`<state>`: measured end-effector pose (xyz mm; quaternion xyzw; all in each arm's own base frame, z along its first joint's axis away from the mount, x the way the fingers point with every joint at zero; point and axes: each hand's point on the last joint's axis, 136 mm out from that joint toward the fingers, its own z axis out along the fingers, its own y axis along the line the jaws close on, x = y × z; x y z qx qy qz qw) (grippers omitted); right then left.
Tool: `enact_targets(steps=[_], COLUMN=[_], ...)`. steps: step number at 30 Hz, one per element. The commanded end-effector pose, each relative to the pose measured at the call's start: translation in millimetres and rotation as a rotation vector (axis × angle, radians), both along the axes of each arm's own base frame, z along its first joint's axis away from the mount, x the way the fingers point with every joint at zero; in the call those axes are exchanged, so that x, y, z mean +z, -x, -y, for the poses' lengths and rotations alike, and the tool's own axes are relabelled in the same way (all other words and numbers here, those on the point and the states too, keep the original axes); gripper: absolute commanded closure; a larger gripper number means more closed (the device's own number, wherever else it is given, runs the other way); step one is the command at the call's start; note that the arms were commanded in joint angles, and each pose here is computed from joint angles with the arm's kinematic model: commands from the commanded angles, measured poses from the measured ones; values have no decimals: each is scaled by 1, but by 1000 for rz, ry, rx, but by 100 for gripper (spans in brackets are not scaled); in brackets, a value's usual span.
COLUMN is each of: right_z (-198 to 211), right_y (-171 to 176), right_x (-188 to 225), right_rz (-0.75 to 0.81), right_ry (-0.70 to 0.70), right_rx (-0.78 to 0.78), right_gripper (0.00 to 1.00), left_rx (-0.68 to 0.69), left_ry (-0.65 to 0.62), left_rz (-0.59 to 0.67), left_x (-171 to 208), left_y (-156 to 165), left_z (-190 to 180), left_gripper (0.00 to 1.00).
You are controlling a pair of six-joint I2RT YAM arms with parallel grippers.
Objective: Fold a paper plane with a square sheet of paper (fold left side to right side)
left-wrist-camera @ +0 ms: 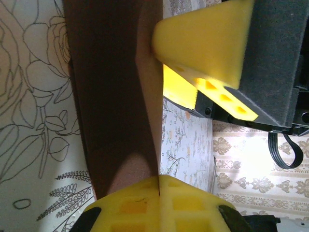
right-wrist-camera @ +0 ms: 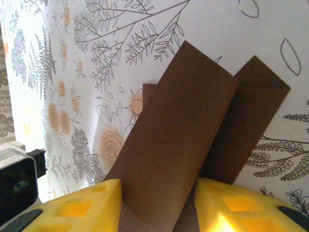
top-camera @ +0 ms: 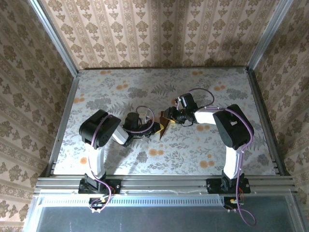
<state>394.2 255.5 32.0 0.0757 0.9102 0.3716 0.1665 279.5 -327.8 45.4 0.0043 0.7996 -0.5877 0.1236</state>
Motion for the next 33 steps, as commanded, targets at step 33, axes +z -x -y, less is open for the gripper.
enact_targets(steps=[33], right_z=[13], right_y=[12], right_x=[-38], right_rz=[-77], right_ry=[150], right_rx=[16], right_gripper=[56], left_rx=[-15], left_ry=[-188], left_rz=[42], left_x=[4], left_y=[-23], left_z=[-8], left_gripper=[57])
